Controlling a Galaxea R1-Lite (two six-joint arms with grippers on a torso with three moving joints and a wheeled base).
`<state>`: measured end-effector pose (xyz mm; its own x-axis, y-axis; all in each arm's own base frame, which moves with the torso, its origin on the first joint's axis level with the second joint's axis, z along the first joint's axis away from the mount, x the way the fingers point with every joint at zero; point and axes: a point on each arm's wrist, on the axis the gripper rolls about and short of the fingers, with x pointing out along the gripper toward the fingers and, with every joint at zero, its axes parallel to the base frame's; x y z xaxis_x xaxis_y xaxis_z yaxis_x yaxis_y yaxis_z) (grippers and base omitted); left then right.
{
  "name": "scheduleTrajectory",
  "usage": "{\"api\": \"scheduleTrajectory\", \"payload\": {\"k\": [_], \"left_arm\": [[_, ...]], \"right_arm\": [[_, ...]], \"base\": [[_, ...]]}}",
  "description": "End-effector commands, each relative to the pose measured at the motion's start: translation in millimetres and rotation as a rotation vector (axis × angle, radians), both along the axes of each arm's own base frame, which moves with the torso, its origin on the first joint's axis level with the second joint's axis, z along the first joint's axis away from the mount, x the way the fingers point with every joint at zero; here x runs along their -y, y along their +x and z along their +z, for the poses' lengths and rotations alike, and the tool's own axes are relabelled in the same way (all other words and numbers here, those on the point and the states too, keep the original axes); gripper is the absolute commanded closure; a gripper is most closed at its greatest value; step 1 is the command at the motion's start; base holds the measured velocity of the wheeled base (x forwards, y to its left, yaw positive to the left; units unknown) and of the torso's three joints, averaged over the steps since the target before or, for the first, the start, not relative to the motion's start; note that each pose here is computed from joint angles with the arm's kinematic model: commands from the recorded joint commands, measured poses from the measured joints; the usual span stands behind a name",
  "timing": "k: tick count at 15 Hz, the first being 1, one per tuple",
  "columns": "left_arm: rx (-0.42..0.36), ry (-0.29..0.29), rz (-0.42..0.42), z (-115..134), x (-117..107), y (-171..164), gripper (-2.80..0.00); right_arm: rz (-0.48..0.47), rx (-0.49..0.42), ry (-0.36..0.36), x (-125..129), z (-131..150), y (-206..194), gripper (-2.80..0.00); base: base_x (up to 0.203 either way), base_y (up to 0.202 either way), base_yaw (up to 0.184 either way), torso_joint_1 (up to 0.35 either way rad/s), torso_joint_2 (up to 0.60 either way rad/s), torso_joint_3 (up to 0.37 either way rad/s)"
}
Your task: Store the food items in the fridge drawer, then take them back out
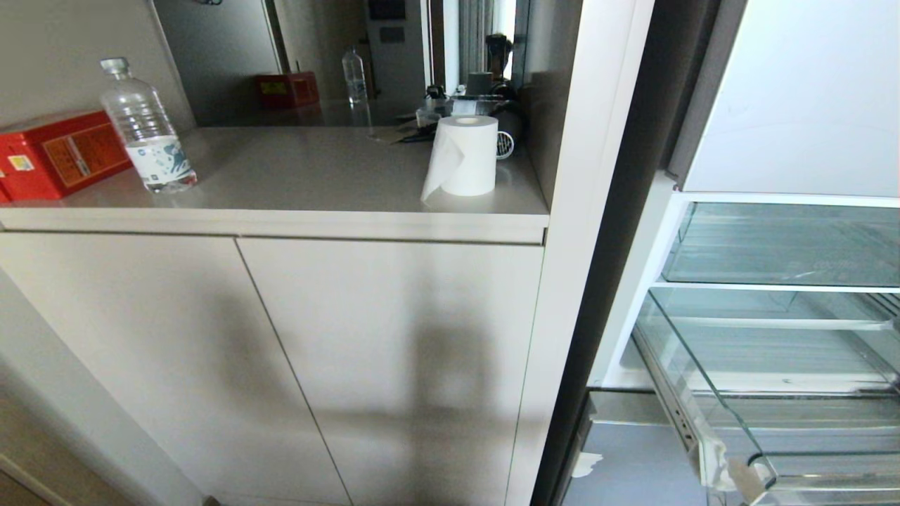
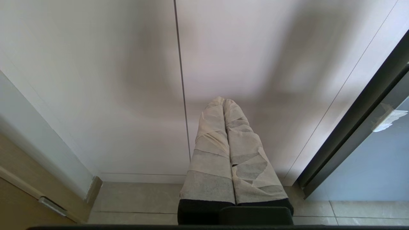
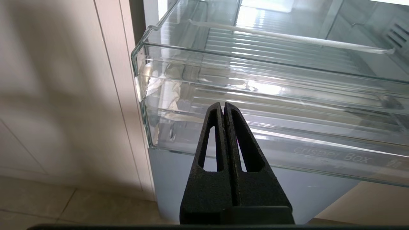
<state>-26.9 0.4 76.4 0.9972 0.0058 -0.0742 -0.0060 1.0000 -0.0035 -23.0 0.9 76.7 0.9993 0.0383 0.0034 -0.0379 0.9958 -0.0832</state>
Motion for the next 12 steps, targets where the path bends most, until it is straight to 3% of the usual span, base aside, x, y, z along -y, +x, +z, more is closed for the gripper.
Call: {"api": "scheduleTrajectory", "payload": {"k": [1, 9, 12], "left_arm": [[-0.002, 0.000, 0.000, -0.1, 0.0, 0.1, 0.00], [-0.001, 0.000, 0.000, 0.1, 0.0, 0.1, 0.00], [-0.001, 0.000, 0.000, -0.1, 0.0, 0.0, 0.00]], "right_arm": [[-0.001, -0.006, 0.000, 0.0, -1.6, 0.2, 0.00], [-0.026, -0.008, 0.008, 0.6, -1.7, 0.2, 0.00], [-0.026, -0.008, 0.013, 0.6, -1.7, 0.2, 0.00]], "base": [[0.000, 0.000, 0.000, 0.000, 0.00, 0.000], [0.000, 0.000, 0.000, 0.000, 0.00, 0.000], [0.005, 0.006, -0.122, 0.003, 0.00, 0.002]]}}
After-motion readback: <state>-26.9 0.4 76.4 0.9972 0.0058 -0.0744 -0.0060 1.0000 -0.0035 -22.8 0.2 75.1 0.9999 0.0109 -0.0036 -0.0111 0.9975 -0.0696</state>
